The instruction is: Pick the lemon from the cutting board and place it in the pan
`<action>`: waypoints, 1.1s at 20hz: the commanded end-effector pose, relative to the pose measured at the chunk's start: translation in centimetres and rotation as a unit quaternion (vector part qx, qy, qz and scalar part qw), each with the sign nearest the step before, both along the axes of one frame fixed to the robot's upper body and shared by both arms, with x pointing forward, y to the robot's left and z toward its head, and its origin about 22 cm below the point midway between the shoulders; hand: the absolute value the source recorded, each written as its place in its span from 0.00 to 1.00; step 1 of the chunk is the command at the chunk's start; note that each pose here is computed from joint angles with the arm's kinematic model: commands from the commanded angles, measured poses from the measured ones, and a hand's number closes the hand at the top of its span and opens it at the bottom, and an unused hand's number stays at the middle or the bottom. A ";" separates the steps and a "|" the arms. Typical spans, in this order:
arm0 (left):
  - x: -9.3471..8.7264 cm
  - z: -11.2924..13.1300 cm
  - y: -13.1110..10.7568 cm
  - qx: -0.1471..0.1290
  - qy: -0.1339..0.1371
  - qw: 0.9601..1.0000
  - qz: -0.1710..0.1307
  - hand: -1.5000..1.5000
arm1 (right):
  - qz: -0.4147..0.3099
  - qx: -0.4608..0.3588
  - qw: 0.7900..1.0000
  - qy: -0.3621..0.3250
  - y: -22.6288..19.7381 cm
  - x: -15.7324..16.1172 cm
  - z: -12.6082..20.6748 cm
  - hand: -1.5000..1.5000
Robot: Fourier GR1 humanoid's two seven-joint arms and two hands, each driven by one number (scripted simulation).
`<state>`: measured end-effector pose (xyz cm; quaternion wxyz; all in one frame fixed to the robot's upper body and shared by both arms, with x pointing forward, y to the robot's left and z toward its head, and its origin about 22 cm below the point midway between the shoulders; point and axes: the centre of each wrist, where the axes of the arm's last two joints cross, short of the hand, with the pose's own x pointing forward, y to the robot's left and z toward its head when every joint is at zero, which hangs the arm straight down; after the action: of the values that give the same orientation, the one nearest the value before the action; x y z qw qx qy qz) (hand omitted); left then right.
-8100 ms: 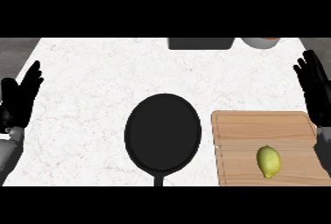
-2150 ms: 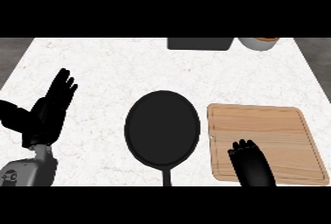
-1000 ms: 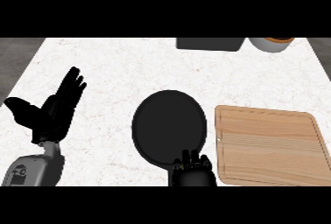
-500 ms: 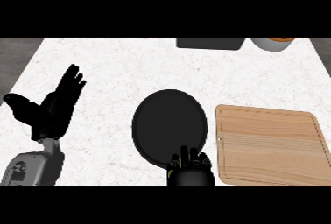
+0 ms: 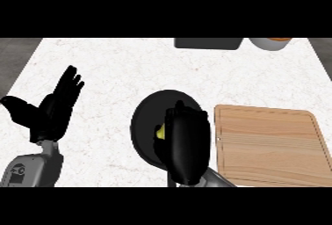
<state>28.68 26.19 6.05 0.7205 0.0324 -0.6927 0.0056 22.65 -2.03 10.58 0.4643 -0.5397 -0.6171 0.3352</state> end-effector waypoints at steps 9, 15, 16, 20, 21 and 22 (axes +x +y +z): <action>-0.4 0.6 0.0 -0.002 0.007 1.000 0.006 0.50 | -0.008 0.052 0.997 0.054 -0.4 8.6 -7.1 1.00; -0.2 0.5 0.0 -0.003 0.004 1.000 0.008 0.50 | -0.097 0.129 0.976 0.146 -2.1 8.4 -10.1 0.00; -0.2 0.2 0.2 0.000 0.003 1.000 0.007 0.50 | -0.089 0.148 0.973 0.157 -2.0 8.6 -9.9 0.00; -1.5 -1.3 0.3 0.003 0.011 1.000 0.002 0.50 | -0.060 0.168 0.970 0.165 -3.2 8.5 -12.7 0.00; -0.6 0.6 -0.9 0.008 -0.002 1.000 0.008 0.50 | -0.056 0.165 0.974 0.146 -3.9 9.4 -13.7 0.00; -0.5 -0.5 1.1 0.001 0.000 1.000 0.011 0.50 | -0.035 0.180 0.973 0.139 -3.2 9.6 -11.6 0.00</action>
<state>28.25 26.54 6.00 0.7225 0.0387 -0.6903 0.0093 31.74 -4.86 -0.90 0.6407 -0.4381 -0.5541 0.3009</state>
